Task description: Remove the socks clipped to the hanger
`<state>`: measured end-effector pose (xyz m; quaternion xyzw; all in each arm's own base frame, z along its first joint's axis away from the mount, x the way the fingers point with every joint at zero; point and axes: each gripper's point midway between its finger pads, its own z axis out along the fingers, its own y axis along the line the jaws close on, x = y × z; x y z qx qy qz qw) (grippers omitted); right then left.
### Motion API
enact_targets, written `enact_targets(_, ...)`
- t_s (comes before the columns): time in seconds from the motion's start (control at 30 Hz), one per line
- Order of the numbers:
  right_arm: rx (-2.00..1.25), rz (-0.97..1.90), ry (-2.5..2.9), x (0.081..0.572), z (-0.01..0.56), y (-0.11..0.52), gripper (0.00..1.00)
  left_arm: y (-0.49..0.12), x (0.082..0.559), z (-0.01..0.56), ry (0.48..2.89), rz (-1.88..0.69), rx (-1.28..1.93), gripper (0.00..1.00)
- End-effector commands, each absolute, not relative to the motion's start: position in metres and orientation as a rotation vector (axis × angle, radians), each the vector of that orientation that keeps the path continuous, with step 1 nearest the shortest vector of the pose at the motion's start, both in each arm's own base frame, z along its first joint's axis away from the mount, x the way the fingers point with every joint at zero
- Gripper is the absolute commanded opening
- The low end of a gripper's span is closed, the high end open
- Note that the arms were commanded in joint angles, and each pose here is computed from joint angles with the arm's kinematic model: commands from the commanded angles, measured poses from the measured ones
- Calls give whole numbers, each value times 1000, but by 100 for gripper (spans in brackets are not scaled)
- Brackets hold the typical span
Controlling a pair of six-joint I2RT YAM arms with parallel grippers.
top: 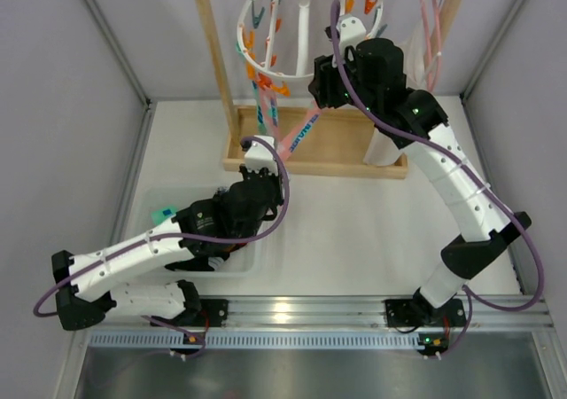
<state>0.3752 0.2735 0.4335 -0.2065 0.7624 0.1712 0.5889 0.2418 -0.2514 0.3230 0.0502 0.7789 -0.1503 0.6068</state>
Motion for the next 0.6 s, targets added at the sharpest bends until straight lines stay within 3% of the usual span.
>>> enact_targets(0.0, -412, 479, 1680, 381, 464, 274, 45, -251, 235, 295, 1872, -360, 106, 0)
enact_targets(0.2, -435, 522, 1686, 381, 464, 284, 37, -261, 235, 294, 1885, -378, 128, 0)
enact_targets(0.37, -434, 532, 1693, 381, 462, 286, 7, -269, 236, 296, 1891, -392, 149, 0)
enact_targets(0.5, -418, 532, 1682, 381, 468, 284, 2, -273, 231, 288, 1916, -426, 147, 0)
enact_targets(0.57, -411, 532, 1680, 380, 469, 283, 6, -268, 228, 289, 1912, -446, 125, 0)
